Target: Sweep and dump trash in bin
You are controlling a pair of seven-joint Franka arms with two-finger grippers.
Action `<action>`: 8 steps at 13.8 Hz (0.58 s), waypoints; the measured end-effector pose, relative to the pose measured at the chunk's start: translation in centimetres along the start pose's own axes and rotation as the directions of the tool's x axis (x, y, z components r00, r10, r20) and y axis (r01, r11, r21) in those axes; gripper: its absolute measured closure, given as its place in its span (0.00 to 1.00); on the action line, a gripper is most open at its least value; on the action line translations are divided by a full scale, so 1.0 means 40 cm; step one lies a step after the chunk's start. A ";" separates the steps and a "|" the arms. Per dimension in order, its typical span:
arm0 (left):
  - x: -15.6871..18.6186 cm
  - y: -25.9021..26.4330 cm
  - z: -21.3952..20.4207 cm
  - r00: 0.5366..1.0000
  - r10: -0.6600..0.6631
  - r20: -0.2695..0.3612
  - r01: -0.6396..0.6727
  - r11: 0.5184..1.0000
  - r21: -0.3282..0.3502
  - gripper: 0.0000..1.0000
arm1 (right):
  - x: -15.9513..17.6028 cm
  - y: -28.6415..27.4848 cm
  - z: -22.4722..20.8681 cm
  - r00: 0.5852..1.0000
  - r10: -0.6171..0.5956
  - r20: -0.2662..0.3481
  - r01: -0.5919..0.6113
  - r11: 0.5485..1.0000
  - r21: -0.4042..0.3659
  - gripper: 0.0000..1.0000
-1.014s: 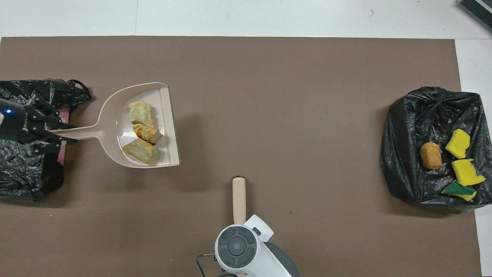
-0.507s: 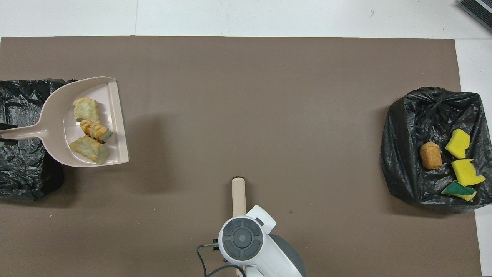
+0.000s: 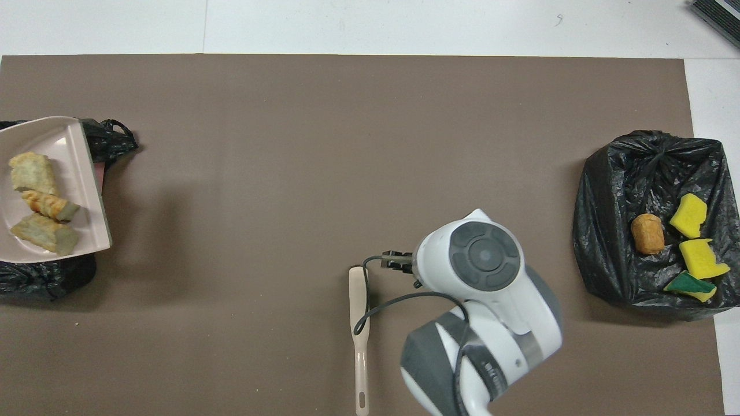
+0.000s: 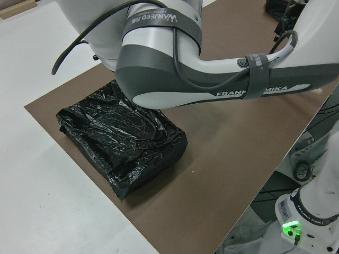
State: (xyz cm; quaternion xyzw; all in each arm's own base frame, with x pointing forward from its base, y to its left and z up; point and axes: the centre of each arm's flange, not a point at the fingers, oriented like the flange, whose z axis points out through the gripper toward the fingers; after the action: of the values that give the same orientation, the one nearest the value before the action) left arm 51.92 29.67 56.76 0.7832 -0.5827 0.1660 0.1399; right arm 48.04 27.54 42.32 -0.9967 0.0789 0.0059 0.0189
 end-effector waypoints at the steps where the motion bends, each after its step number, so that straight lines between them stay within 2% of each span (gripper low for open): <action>1: -0.032 -0.003 -0.027 1.000 -0.016 0.012 0.015 1.000 0.020 0.67 | 0.044 0.045 -0.023 1.000 -0.004 -0.011 0.004 1.000 0.001 0.00; 5: -0.123 -0.012 -0.101 0.992 -0.058 0.110 0.049 0.996 0.079 0.67 | 0.198 0.235 -0.114 0.994 0.015 -0.108 -0.020 0.999 -0.045 0.00; 8: -0.139 -0.029 -0.142 0.965 -0.056 0.256 0.023 0.991 0.129 0.67 | 0.283 0.369 -0.203 0.986 0.018 -0.168 -0.026 0.999 -0.041 0.00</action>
State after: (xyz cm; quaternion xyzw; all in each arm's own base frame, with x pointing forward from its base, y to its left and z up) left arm 50.99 37.17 59.53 0.8168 -0.5687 0.0955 0.0165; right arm 56.95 10.88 49.73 -0.9929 0.0911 -0.0762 -0.0091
